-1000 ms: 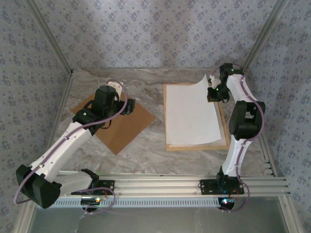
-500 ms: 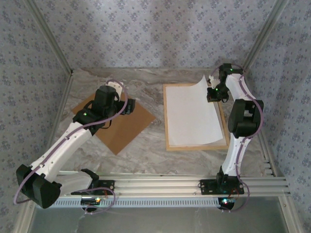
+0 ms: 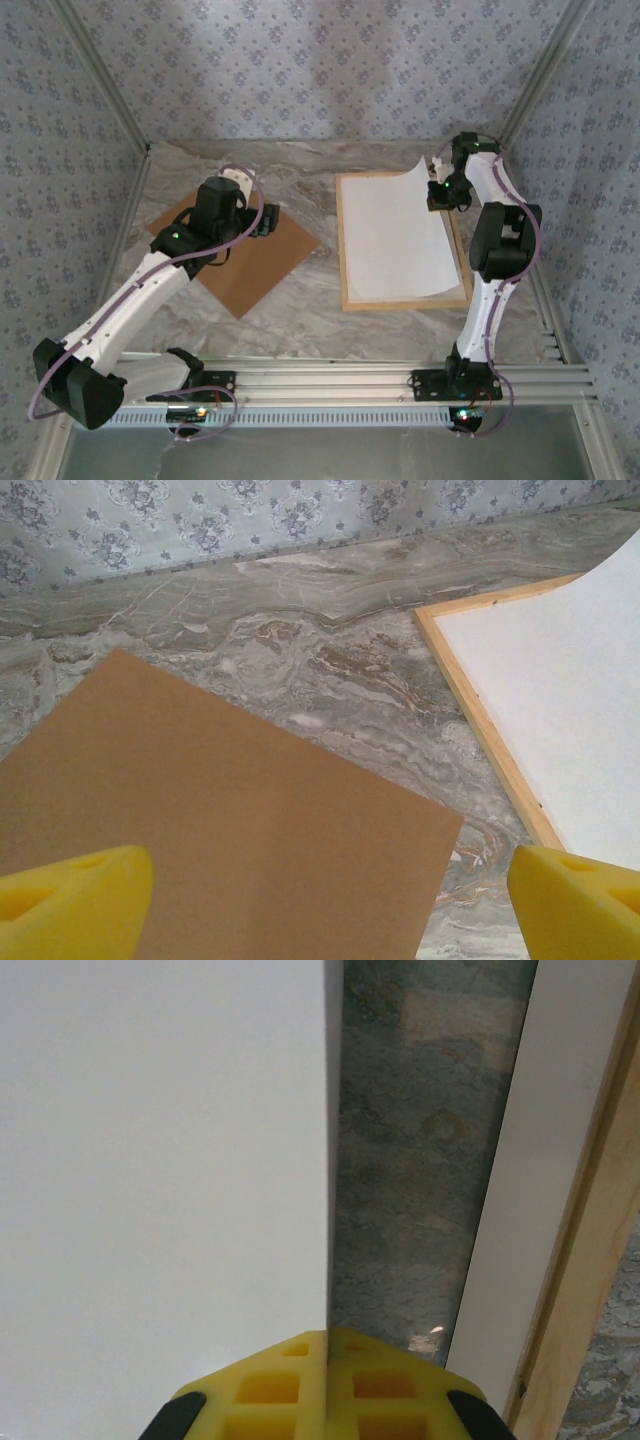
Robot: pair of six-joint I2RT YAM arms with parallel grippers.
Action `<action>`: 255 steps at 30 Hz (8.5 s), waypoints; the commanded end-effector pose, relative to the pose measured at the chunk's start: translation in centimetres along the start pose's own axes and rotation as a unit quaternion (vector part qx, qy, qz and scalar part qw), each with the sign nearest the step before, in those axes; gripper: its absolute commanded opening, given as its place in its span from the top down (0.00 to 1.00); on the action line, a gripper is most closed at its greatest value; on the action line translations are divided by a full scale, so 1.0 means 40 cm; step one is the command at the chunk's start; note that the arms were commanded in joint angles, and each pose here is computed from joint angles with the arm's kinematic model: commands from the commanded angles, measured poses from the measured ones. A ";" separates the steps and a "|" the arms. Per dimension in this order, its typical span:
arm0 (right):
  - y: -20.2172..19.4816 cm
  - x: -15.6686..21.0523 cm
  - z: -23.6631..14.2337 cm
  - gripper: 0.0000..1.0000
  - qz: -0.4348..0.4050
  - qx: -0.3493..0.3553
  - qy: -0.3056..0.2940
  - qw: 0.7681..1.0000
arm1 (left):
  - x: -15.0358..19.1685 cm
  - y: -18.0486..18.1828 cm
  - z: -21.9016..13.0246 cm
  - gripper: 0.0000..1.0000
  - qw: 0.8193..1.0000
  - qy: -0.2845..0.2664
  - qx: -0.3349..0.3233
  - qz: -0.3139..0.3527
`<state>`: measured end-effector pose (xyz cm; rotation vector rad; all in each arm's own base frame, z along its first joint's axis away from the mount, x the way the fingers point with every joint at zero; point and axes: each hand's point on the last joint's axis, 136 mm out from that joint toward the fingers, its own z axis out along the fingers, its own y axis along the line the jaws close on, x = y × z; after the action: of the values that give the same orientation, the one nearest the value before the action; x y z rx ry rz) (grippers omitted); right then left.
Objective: Put the photo into the frame
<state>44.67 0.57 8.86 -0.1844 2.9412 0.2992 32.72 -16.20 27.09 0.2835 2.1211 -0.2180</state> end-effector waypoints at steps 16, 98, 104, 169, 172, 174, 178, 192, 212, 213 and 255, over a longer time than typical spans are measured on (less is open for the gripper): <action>-0.101 -0.001 0.109 0.44 0.061 0.013 0.019 0.998 | 0.011 0.001 0.015 0.08 1.000 -0.001 -0.006 -0.003; 0.638 -0.101 0.100 0.25 -0.098 -0.100 -0.178 0.974 | 0.404 0.416 0.166 0.08 0.922 0.100 -0.169 -0.334; 0.775 -0.070 0.198 0.27 -0.139 -0.106 -0.134 0.975 | 0.454 0.473 0.147 0.08 0.904 0.093 -0.205 -0.363; 0.840 -0.034 0.309 0.36 -0.084 -0.130 -0.110 0.982 | 0.492 0.393 0.310 0.12 0.894 0.176 -0.098 -0.401; 0.835 -0.023 0.327 0.36 -0.086 -0.126 -0.100 0.983 | 0.508 0.381 0.314 0.13 0.892 0.180 -0.089 -0.405; 0.835 -0.012 0.336 0.36 -0.089 -0.125 -0.089 0.984 | 0.514 0.369 0.318 0.13 0.890 0.181 -0.079 -0.410; 0.849 0.017 0.341 0.36 -0.096 -0.142 -0.064 0.983 | 0.526 0.343 0.330 0.14 0.888 0.185 -0.058 -0.416; 0.946 0.044 0.218 0.41 -0.072 -0.313 -0.028 0.947 | 0.514 0.289 0.363 0.18 0.885 0.186 -0.011 -0.427; 0.979 0.021 0.011 0.52 -0.039 -0.508 -0.101 0.855 | 0.534 0.285 0.362 0.18 0.882 0.195 -0.011 -0.428; 0.981 0.015 0.003 0.53 -0.033 -0.513 -0.110 0.851 | 0.535 0.283 0.360 0.18 0.882 0.195 -0.010 -0.429; 0.898 -0.041 -0.051 1.00 -0.008 -0.450 -0.140 0.882 | 0.473 0.257 0.303 0.16 0.884 0.159 0.012 -0.440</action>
<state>41.32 36.92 14.65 -0.1941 2.3437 1.5152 37.35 -1.85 4.04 -0.7806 2.3275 -0.4758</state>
